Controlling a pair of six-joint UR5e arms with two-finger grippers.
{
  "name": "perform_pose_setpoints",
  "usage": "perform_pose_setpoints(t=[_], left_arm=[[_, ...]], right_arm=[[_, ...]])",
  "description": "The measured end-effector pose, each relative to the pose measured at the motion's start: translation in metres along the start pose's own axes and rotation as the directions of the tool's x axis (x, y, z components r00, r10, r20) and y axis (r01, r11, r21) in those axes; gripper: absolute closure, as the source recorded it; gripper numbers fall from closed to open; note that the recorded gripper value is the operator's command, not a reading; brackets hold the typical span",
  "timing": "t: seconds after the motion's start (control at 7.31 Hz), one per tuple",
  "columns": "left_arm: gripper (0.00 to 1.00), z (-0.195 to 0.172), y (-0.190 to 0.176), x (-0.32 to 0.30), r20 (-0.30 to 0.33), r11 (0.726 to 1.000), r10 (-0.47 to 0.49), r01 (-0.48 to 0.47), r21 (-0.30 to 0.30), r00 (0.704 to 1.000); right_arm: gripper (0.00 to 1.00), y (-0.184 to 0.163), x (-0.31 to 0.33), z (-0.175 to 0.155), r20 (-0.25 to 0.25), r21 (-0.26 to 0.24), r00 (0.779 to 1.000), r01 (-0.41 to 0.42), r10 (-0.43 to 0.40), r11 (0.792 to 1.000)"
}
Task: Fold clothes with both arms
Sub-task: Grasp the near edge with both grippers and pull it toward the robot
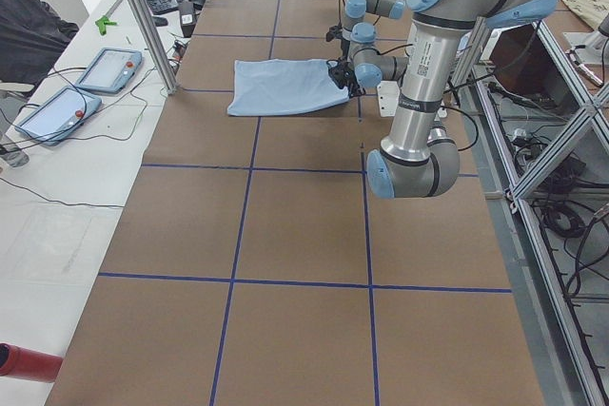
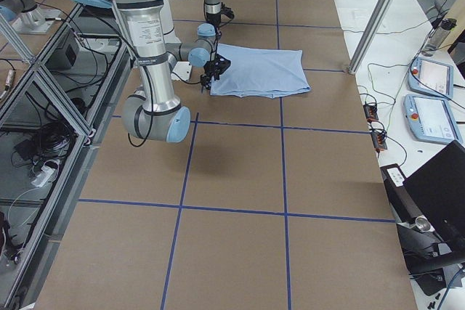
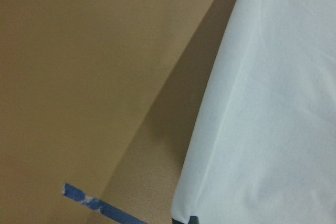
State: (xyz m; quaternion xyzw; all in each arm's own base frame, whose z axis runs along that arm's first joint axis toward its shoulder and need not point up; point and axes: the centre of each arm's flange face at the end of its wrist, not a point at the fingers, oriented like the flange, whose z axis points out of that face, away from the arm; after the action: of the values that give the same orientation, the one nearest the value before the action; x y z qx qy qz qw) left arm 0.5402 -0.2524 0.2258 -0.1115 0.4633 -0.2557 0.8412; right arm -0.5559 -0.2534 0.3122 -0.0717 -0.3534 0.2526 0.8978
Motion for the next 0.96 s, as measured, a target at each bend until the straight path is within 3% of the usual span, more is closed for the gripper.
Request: perform_pose_setpoints(t=[0.14,0.55,0.96], left_arm=[[1.0,-0.001,0.0,0.0,-0.001,1.0,0.0,0.0,-0.001,1.0],[1.0,-0.003,0.001,0.001,-0.005,1.0,0.001,-0.001,-0.002,1.0],[1.0,-0.004,0.001,0.001,-0.006,1.0,0.001,-0.001,-0.003,1.0]], right_arm=[[0.69,0.0,0.0,0.0,0.001,0.0,1.0,0.0,0.0,1.0],[0.96,0.0,-0.003,-0.006,0.006,-0.003,1.0,-0.001,0.001,1.0],[1.0,-0.005,-0.009,-0.017,0.024,-0.003,1.0,-0.007,0.007,1.0]])
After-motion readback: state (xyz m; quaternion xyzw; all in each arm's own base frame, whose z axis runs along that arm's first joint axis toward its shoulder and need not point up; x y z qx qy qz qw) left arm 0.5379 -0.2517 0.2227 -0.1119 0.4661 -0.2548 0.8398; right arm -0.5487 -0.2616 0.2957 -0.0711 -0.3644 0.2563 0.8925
